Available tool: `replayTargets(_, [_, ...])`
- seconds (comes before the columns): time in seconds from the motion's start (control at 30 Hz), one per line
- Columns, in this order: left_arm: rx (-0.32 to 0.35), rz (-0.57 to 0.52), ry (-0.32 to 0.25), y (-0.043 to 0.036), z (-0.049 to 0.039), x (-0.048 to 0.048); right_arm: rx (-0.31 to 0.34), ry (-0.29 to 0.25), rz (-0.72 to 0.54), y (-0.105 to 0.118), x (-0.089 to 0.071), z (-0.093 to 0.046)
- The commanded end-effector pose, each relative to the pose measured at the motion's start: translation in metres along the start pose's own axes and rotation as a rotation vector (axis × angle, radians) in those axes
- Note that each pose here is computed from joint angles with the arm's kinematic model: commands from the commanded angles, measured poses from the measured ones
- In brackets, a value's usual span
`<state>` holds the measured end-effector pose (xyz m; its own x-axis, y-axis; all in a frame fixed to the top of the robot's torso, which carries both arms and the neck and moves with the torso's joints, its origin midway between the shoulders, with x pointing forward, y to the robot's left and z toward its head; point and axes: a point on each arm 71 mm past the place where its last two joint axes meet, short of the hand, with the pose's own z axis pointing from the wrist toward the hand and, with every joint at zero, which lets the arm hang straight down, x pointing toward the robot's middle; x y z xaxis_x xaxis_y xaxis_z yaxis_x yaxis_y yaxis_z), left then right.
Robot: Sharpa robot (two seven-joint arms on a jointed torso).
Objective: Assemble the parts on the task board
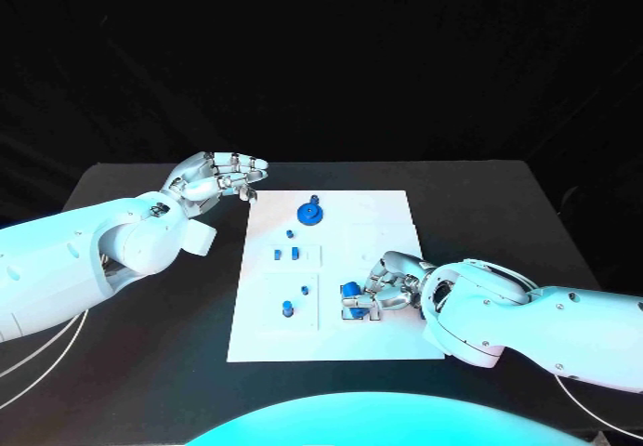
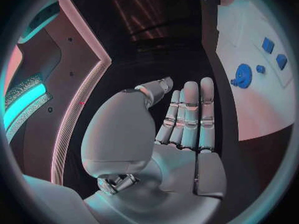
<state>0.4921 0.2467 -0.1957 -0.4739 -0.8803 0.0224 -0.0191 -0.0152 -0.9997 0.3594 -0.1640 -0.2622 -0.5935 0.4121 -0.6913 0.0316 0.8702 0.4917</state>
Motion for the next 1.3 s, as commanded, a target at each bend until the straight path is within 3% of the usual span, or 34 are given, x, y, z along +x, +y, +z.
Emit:
replayTargets(0.03, [0.004,-0.012,0.015,-0.0004,0.0001,0.0021,-0.007,-0.003,-0.017,0.001,0.000,-0.001])
replayTargets(0.5, [0.004,-0.011,0.012,-0.0004,-0.0002,0.0014,-0.030,-0.029,-0.015,0.002,-0.002,-0.001])
replayTargets(0.87, [0.003,-0.010,0.010,-0.0003,-0.0004,0.0006,-0.084,0.003,-0.033,0.002,0.001,-0.010])
replayTargets(1.3, [0.003,-0.011,0.010,-0.0001,-0.0001,0.0008,-0.061,0.015,-0.046,-0.006,0.002,-0.013])
